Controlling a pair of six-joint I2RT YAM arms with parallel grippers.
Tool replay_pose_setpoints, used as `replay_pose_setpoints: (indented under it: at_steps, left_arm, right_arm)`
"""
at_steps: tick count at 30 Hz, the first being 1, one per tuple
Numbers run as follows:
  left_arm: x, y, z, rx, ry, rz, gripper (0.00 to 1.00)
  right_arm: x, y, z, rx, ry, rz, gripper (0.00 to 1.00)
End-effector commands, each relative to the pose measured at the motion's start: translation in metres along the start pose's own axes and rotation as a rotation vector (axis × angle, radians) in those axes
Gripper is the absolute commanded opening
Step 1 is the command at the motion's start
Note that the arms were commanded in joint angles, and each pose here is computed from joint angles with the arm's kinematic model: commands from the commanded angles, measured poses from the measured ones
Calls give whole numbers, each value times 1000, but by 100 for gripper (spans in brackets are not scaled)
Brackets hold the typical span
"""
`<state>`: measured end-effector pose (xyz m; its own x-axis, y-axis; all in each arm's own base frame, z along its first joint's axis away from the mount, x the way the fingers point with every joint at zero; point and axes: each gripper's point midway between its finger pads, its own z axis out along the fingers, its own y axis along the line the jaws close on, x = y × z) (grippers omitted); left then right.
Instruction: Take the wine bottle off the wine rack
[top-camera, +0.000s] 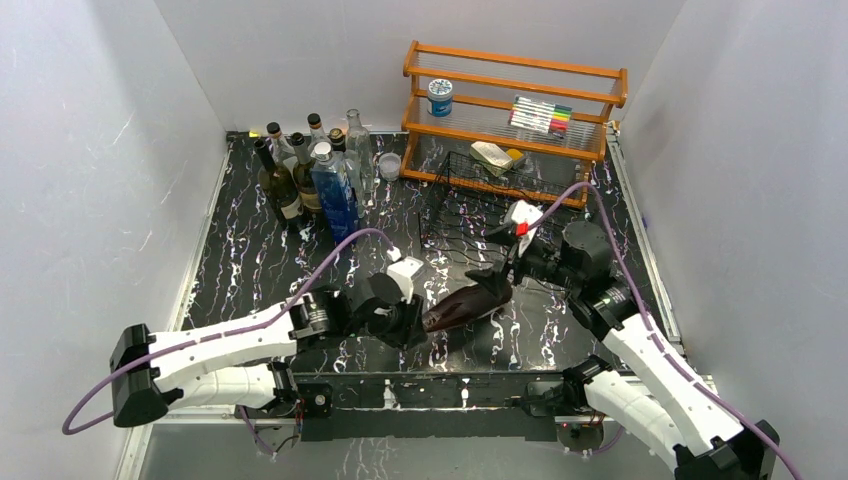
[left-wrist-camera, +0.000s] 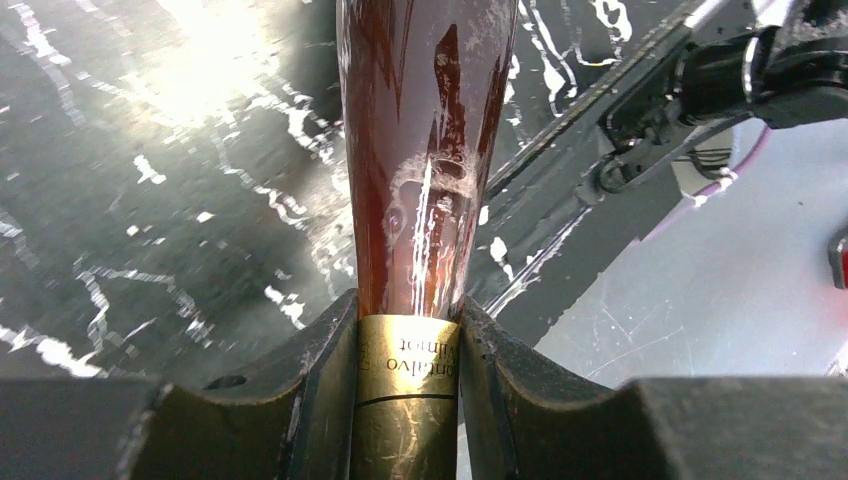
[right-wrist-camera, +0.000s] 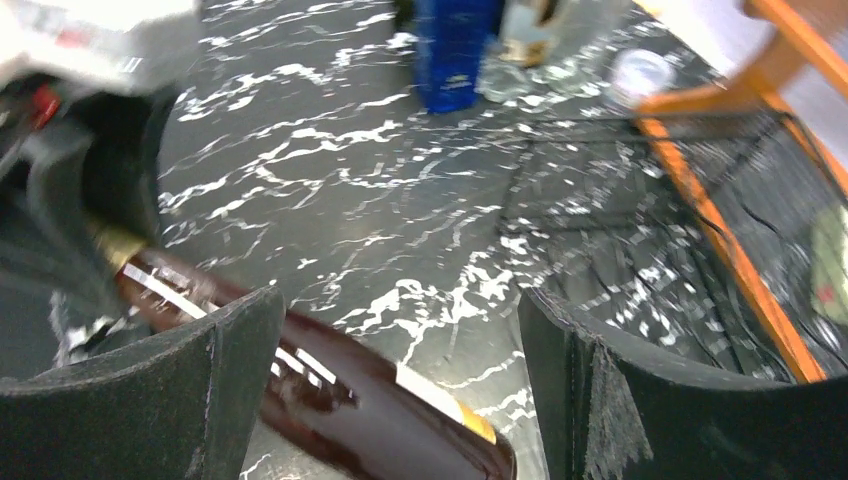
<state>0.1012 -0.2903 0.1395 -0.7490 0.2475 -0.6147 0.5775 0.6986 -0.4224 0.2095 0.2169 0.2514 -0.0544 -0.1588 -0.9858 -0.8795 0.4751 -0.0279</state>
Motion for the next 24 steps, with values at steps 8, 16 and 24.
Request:
replay_pose_setpoints:
  at_steps: [8, 16, 24]
  left_arm:
    - [-37, 22, -84, -229, -11, -16, 0]
    - [-56, 16, -109, -274, 0, -5, 0]
    - [-75, 10, -118, -300, -3, 1, 0]
  right_arm:
    - [2, 77, 40, -368, -71, -313, 98]
    - [20, 116, 78, -475, -64, -496, 98]
    - [19, 126, 120, -408, -153, -458, 98]
